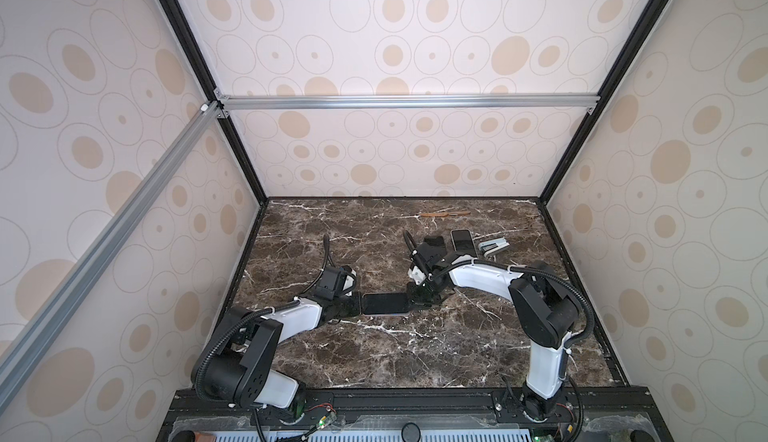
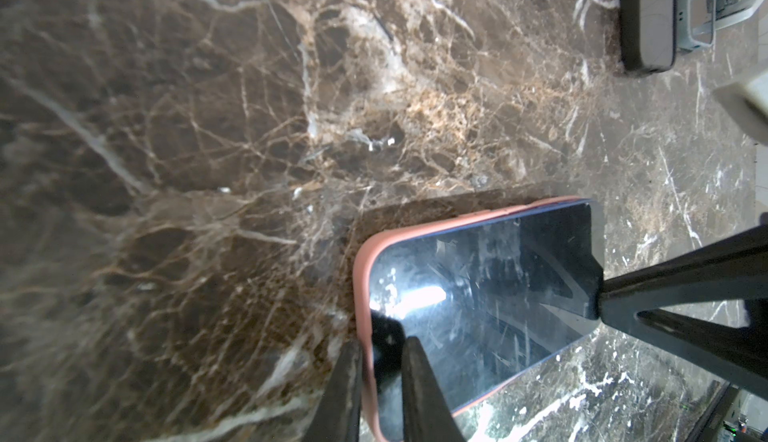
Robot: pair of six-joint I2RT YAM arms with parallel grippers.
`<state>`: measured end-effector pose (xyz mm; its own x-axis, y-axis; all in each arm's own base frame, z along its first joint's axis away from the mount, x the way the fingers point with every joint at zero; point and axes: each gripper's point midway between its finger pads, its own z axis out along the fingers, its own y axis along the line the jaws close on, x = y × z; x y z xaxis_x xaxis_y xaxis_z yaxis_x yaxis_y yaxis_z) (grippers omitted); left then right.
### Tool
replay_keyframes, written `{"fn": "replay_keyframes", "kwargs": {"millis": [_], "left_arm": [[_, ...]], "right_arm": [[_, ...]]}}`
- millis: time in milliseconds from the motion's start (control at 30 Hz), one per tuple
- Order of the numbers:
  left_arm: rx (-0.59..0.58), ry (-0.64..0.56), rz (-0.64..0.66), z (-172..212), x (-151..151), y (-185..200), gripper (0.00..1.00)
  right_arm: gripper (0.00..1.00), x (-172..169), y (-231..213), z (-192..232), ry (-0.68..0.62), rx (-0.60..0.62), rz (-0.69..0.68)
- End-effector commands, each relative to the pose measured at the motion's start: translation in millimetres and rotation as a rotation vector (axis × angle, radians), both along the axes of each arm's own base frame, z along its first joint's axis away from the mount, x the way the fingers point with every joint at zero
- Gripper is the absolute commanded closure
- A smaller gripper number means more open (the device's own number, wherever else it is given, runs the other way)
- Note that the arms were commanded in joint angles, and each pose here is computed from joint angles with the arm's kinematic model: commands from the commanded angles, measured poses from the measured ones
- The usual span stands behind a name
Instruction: Put the phone into the phone case
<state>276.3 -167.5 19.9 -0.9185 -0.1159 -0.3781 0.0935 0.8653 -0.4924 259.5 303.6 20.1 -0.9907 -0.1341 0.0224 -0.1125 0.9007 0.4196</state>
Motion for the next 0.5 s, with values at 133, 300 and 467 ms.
{"fn": "replay_keyframes", "kwargs": {"millis": [133,300,467], "left_arm": [[0.026,0.109,-0.054,-23,-29,-3,0.82],[0.014,0.106,-0.049,-23,-31,-4,0.82],[0.005,0.125,-0.060,-25,-34,-6,0.82]], "right_arm": [[0.93,-37,-15,-95,0.084,-0.208,0.048],[0.95,-46,-15,-109,0.108,-0.234,0.040],[0.95,-47,-22,-119,0.095,-0.295,0.030]]}}
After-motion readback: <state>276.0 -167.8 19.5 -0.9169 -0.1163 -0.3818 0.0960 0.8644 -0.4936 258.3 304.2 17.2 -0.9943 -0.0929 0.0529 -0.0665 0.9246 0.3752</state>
